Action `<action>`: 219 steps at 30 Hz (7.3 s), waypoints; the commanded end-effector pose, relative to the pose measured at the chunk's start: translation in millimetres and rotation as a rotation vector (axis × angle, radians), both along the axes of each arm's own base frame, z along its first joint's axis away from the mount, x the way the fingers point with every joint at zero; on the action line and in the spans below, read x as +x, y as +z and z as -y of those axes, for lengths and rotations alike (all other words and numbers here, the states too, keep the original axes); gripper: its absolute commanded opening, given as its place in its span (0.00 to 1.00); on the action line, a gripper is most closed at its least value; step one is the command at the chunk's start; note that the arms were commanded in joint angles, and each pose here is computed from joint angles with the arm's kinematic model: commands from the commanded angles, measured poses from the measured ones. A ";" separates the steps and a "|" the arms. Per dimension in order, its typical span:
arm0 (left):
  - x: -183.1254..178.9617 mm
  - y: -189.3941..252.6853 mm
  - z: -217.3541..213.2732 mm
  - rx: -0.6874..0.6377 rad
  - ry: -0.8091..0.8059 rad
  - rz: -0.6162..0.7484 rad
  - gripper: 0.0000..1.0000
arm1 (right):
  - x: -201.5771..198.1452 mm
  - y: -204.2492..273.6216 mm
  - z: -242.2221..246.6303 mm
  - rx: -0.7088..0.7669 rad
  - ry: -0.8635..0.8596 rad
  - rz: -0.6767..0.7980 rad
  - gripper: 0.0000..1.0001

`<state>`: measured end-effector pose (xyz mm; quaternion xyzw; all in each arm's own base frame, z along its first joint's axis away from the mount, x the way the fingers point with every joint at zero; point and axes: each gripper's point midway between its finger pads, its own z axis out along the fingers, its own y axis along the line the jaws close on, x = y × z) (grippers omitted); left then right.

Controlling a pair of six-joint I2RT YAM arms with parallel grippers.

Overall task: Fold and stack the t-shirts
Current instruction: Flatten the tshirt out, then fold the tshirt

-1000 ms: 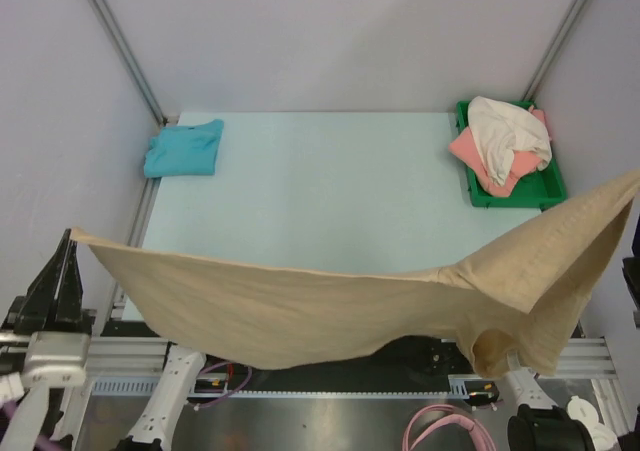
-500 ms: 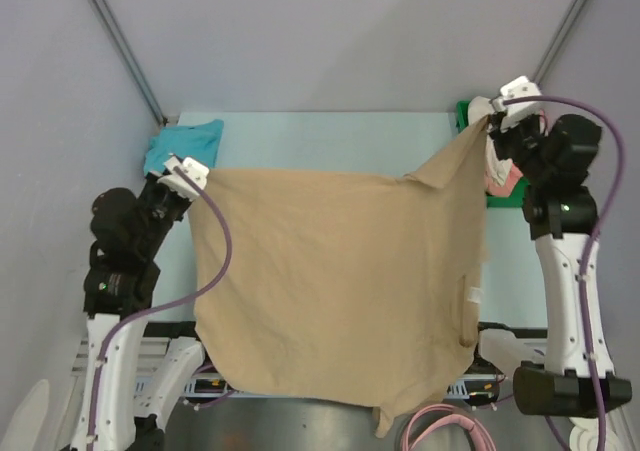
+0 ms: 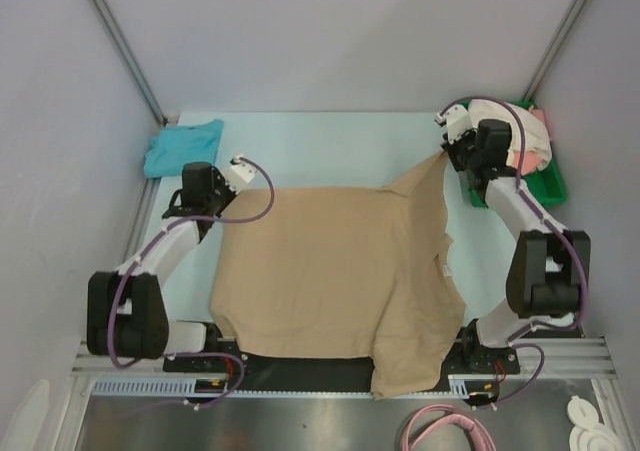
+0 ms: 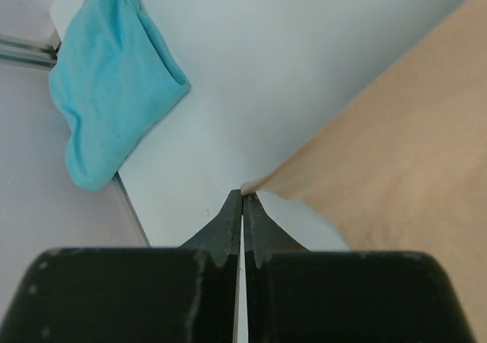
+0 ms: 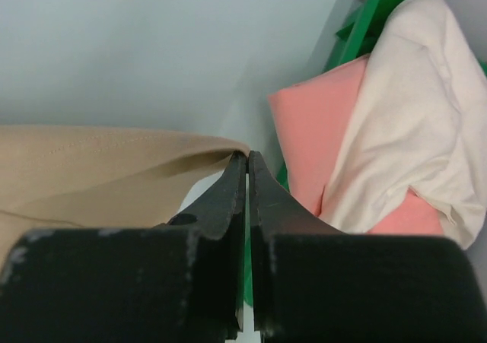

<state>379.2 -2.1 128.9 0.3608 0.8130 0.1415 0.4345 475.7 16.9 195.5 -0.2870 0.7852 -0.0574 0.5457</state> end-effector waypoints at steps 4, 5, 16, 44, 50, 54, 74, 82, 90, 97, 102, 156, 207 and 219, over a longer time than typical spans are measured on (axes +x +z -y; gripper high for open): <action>74.8 28.5 -14.6 0.001 0.058 0.162 0.00 | 75.1 16.8 -1.3 -0.049 -0.065 0.130 0.00; 80.2 16.9 -21.4 0.013 0.090 0.140 0.00 | 80.5 14.2 0.6 -0.049 -0.074 0.131 0.00; 138.8 19.5 -55.1 0.056 0.264 0.266 0.01 | 149.8 6.5 8.7 -0.004 -0.142 0.164 0.00; 107.8 49.4 -22.5 0.070 0.153 0.353 0.00 | 76.3 3.6 -10.5 0.007 -0.089 0.086 0.00; 87.3 32.8 -27.0 0.107 0.146 0.324 0.00 | 33.4 -0.5 -15.6 0.034 -0.064 0.050 0.00; 75.0 21.6 -27.1 0.103 0.144 0.304 0.00 | 11.5 -2.9 -17.5 0.052 -0.055 0.039 0.00; 55.4 -13.7 -43.4 0.163 0.119 0.250 0.00 | -83.3 -18.8 -59.7 0.117 0.067 -0.097 0.00; 36.6 -42.1 -45.0 0.158 0.100 0.160 0.01 | -100.2 -44.9 -64.4 0.118 0.089 -0.165 0.00; 11.3 -76.1 -47.0 0.147 0.100 0.054 0.00 | -108.1 -57.5 -59.1 0.152 0.098 -0.223 0.00; -2.5 -78.9 -43.8 0.093 0.125 0.035 0.33 | -114.4 -63.4 -59.5 0.183 0.122 -0.254 0.00; -1.1 -28.4 -20.8 -0.074 0.101 0.115 0.56 | -115.3 -63.2 -58.1 0.190 0.123 -0.256 0.00; 6.7 -98.6 2.2 -0.282 0.235 -0.355 0.00 | -78.1 -65.7 -103.8 0.236 0.378 -0.290 0.50; 2.6 -100.3 4.0 -0.290 0.233 -0.365 0.00 | -67.7 -145.2 -158.6 0.062 0.431 -0.462 0.26; 2.1 -101.1 4.4 -0.291 0.230 -0.372 0.01 | -92.8 -98.8 -169.9 0.057 0.471 -0.446 0.00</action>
